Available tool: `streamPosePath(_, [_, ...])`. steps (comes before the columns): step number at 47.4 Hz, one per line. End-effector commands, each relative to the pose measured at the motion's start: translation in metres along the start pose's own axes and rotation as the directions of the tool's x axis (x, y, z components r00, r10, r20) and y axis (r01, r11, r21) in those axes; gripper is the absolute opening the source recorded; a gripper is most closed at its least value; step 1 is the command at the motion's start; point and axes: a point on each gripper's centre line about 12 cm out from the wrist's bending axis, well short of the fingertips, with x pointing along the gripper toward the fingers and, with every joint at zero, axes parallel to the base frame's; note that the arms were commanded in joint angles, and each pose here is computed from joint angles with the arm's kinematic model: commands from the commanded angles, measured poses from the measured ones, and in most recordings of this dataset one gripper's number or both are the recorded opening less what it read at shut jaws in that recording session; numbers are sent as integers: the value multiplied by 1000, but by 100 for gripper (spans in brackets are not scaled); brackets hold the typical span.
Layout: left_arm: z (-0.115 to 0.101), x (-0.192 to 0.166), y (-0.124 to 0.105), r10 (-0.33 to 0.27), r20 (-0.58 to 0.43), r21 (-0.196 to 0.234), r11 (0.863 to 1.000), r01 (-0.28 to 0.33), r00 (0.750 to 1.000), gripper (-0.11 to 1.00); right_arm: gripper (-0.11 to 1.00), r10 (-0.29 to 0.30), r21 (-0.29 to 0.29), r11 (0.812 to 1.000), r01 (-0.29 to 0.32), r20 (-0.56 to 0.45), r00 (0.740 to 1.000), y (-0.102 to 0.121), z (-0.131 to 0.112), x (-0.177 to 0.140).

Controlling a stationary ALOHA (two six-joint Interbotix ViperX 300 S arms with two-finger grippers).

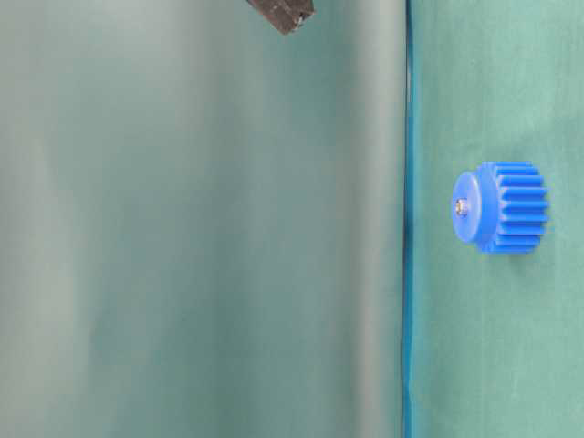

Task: Insert the shaft placed at a random location into the center hole of the small gear at another random location.
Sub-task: 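Open the right gripper and lift it away from the gear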

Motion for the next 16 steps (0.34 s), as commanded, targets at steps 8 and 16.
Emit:
streamPosePath(8, [4, 1, 0, 0, 11, -3, 1000, 0, 1000, 0, 78, 2, 3, 1000, -2, 18, 1000, 1, 5, 0])
streamPosePath(16, [4, 1, 0, 0, 11, -3, 1000, 0, 1000, 0, 78, 3, 3, 1000, -3, 17, 1000, 1, 5, 0])
